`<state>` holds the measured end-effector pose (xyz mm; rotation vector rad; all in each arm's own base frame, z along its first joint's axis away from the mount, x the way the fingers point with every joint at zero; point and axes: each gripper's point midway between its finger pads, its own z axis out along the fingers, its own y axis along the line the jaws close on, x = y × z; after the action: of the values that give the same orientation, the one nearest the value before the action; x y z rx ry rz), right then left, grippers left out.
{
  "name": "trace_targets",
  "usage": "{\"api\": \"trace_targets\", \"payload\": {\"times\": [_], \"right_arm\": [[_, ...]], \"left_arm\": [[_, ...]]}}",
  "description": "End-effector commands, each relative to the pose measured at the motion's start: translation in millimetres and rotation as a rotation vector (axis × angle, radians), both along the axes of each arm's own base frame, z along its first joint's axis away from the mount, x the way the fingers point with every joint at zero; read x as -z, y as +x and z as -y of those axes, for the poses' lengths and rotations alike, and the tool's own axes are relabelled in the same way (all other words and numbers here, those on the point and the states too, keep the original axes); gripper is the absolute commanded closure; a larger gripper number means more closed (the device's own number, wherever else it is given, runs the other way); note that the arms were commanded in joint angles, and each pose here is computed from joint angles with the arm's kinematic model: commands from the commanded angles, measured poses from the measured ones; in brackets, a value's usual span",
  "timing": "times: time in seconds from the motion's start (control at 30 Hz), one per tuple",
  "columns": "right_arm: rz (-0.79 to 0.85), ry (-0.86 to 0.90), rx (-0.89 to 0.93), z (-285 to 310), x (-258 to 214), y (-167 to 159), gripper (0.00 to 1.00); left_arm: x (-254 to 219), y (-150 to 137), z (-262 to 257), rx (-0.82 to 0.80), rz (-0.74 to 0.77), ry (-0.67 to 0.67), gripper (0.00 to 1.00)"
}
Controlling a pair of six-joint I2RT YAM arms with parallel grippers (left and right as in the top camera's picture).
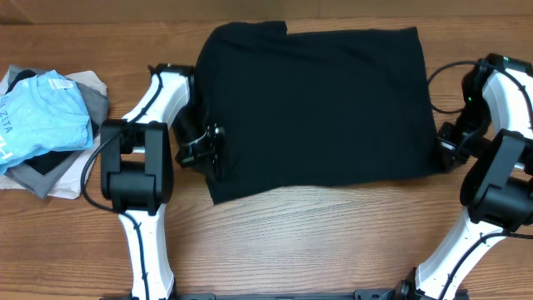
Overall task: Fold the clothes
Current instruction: 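Release the shirt and move the left gripper to its front-left corner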
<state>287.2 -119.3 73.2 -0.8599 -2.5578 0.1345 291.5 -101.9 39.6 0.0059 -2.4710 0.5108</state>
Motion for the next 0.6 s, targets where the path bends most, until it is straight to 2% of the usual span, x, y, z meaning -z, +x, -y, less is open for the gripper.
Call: {"api": "trace_targets", "payload": {"times": [0.0, 0.17, 0.27, 0.33, 0.4, 0.57], "right_arm": [[-0.028, -0.058, 0.076, 17.4, -8.9, -20.1, 0.96], [0.002, -0.064, 0.1, 20.0, -19.7, -25.9, 0.96], [0.077, -0.048, 0.127, 15.9, -29.3, -22.0, 0.96], [0.129, -0.047, 0.14, 12.6, -38.1, -24.8, 0.96], [0.151, -0.055, 0.141, 10.3, -42.9, -30.2, 0.96], [0.149, -0.056, 0.145, 3.4, -41.7, -49.0, 0.96]], "left_arm": [[-21.8, -12.0, -24.5, -0.057, 0.111, 0.057, 0.96], [-32.4, -18.4, -45.8, -0.225, 0.24, 0.098, 0.96], [-41.8, -28.3, -55.0, -0.299, 0.296, 0.086, 0.96], [-56.2, -37.9, -56.6, -0.372, 0.357, 0.03, 0.96], [-67.5, -43.0, -52.5, -0.395, 0.412, -0.023, 0.96], [-86.0, -54.8, -54.5, -0.406, 0.496, -0.021, 0.96]]}}
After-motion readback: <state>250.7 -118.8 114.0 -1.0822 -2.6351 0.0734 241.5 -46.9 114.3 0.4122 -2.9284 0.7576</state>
